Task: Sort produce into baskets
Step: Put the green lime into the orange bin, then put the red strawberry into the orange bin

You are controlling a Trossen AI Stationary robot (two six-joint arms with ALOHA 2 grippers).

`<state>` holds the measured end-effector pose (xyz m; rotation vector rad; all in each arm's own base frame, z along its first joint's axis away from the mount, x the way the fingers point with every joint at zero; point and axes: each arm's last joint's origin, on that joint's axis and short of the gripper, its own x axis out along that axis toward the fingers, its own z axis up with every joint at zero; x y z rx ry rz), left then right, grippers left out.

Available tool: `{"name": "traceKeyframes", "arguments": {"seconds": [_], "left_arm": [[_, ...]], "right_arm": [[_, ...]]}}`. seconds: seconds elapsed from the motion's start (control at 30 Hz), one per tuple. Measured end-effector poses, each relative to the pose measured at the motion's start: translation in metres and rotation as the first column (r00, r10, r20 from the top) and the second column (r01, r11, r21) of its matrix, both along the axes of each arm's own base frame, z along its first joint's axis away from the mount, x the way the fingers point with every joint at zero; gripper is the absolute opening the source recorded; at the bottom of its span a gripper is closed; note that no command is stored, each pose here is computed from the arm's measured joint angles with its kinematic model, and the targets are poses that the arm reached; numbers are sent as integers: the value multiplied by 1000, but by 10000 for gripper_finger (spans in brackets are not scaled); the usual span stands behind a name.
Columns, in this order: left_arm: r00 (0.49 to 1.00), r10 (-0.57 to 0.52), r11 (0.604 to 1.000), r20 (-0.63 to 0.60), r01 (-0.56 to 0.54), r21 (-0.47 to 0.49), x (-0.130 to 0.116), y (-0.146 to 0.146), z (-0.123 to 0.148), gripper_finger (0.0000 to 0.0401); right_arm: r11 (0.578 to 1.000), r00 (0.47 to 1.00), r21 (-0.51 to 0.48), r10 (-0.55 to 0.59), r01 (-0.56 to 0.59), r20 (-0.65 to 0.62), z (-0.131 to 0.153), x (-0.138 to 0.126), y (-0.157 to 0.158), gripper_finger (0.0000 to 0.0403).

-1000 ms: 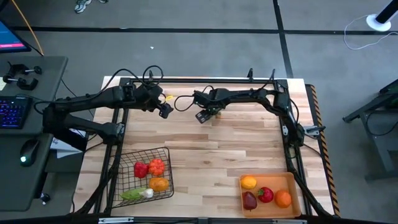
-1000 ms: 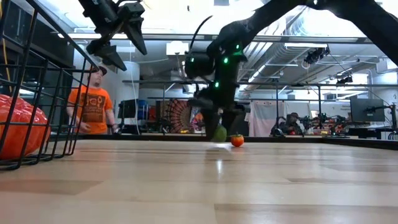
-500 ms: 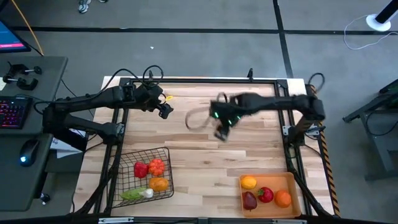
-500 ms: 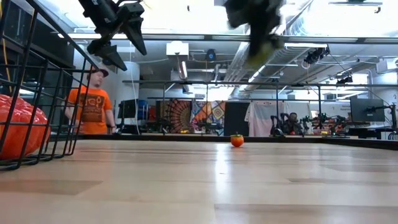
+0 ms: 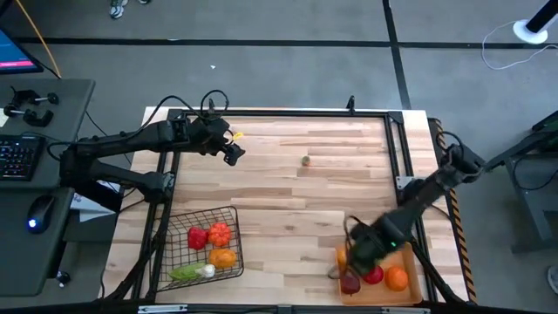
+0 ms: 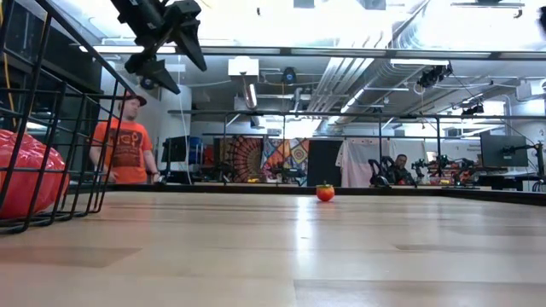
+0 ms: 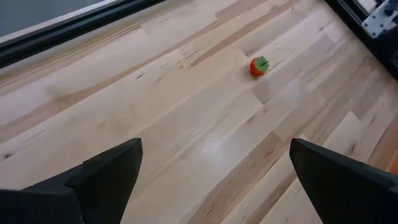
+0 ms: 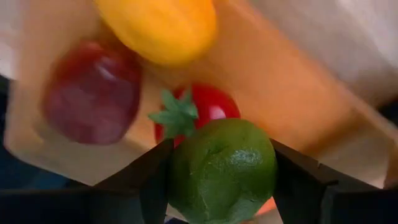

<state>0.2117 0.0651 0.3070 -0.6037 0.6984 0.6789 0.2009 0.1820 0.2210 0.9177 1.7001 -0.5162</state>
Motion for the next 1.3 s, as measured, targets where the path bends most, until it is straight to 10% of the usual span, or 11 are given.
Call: {"name": "traceKeyframes", "arguments": {"seconds": [0.33, 0.7, 1.1, 1.3], "left_arm": [[1000, 2, 1000, 22, -2, 3, 1, 0, 1, 395], [999, 16, 1000, 28, -15, -9, 1, 0, 1, 395], [999, -1, 1000, 32, 1, -24, 2, 0, 1, 395], [1000, -7, 1000, 28, 7, -19, 2, 0, 1, 395]], "right_arm": [[968, 971, -108, -233, 227, -48, 0, -29, 28, 222], [976, 983, -127, -182, 179, -18, 0, -32, 28, 229], [974, 980, -121, -197, 192, -29, 4, -32, 23, 387], [939, 937, -133, -290, 318, 193, 26, -24, 0, 388]]}}
